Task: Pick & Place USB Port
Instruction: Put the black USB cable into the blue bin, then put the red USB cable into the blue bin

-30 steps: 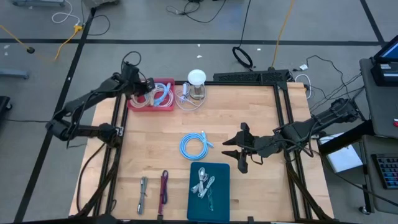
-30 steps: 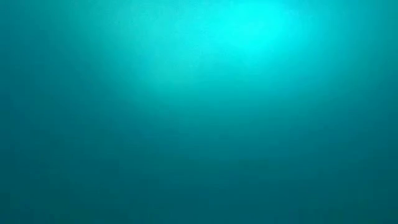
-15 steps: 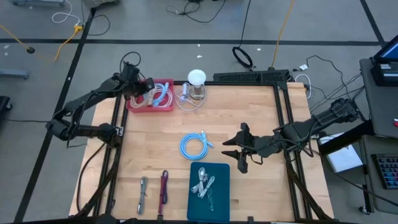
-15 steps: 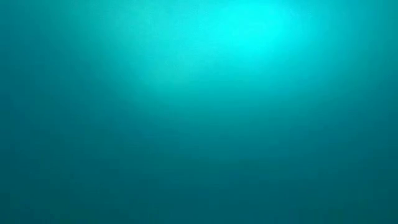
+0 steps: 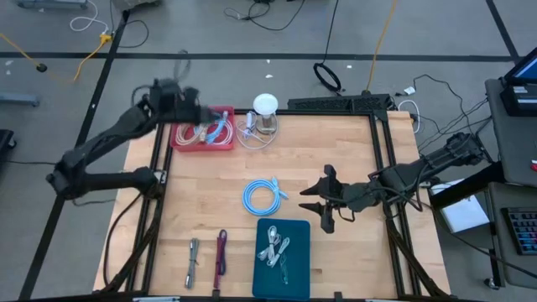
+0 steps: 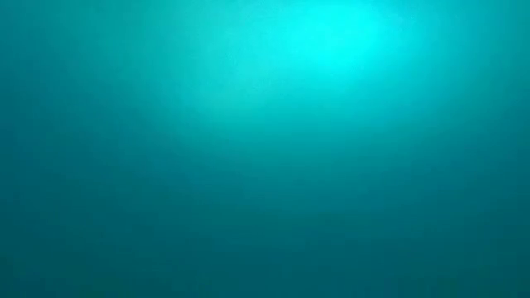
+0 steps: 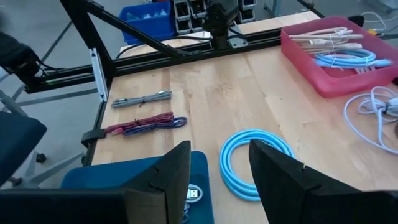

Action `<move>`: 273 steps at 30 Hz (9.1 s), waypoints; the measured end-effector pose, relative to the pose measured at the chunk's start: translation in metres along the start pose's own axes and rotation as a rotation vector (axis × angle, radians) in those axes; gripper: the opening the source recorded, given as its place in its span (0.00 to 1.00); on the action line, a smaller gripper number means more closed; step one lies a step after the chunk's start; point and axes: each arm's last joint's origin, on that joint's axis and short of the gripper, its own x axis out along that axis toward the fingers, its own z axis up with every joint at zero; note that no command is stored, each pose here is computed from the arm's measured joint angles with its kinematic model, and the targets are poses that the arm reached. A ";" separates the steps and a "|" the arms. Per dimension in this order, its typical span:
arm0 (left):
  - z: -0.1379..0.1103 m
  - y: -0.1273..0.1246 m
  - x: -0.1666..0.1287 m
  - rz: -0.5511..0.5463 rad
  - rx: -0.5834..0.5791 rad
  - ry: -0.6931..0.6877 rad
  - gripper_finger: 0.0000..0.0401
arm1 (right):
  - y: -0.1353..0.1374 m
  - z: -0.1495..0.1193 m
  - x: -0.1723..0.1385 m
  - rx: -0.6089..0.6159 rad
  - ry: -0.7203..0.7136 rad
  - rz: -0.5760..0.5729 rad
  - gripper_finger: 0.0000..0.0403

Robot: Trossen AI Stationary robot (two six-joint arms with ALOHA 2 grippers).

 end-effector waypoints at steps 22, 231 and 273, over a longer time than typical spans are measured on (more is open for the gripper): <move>-0.287 -0.103 0.006 0.544 -0.337 0.690 0.15 | -0.049 0.016 0.017 0.075 0.058 0.021 0.38; -0.268 -0.236 -0.078 -0.066 0.105 0.205 0.28 | 0.146 -0.038 0.096 -1.384 0.536 0.465 0.04; -0.299 -0.232 -0.084 -0.037 -0.027 0.191 0.28 | 0.158 -0.097 0.138 -1.361 0.679 0.208 0.27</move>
